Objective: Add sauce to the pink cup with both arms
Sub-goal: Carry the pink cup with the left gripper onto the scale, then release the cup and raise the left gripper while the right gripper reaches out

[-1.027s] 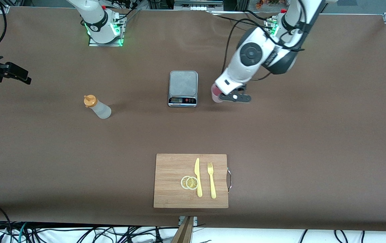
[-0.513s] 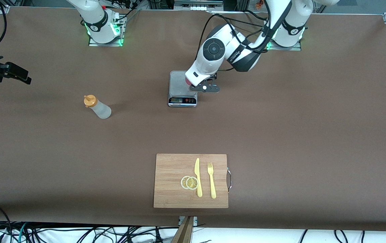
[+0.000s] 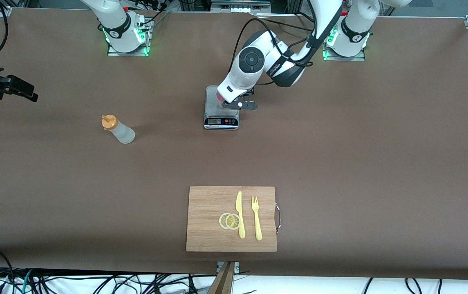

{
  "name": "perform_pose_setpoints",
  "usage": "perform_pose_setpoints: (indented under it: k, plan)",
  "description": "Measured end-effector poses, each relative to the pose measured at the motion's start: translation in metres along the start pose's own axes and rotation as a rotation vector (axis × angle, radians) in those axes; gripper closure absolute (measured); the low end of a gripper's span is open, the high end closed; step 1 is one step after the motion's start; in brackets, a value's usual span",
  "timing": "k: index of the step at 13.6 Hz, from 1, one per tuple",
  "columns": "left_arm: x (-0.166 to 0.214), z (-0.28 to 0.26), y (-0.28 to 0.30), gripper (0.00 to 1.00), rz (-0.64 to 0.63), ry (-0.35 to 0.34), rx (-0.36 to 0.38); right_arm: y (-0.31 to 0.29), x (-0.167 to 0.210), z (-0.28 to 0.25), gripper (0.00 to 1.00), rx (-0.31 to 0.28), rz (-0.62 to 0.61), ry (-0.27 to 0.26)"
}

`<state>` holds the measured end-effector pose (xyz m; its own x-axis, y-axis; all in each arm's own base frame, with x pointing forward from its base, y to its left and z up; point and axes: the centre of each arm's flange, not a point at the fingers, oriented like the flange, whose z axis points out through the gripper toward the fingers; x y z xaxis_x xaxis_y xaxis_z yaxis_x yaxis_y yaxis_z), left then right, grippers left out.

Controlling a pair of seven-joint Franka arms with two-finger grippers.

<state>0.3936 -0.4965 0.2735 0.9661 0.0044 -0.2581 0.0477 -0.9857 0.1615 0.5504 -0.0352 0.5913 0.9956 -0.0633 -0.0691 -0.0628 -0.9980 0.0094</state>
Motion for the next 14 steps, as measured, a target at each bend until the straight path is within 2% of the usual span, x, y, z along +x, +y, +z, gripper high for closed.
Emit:
perform_pose_setpoints:
  k: [1,4,5,7,10,12,14]
  plan:
    - [0.001,0.0,0.0,0.92,-0.001,0.001,-0.001,0.0,0.001,0.001,0.0,0.0,0.0,-0.003]
    - [0.003,-0.002,0.002,0.63,-0.003,0.005,-0.006,-0.003,0.007,0.018,0.0,-0.002,-0.029,-0.034]
    - [0.004,-0.005,0.003,0.52,-0.003,0.01,-0.011,-0.005,0.012,0.026,0.0,0.001,-0.093,-0.05]
    - [0.01,-0.02,0.006,0.33,-0.013,0.016,-0.029,-0.008,0.02,0.044,0.0,0.04,-0.309,-0.076]
    - [0.03,-0.089,-0.005,0.01,-0.051,0.021,-0.039,0.006,0.035,0.079,0.0,0.158,-0.619,-0.099]
    - [0.043,-0.159,-0.026,0.0,-0.057,0.073,-0.072,0.02,0.045,0.108,0.0,0.275,-0.774,-0.083]
    - [0.057,-0.223,-0.071,0.0,-0.094,0.132,-0.071,0.037,0.056,0.143,0.0,0.411,-0.91,-0.035]
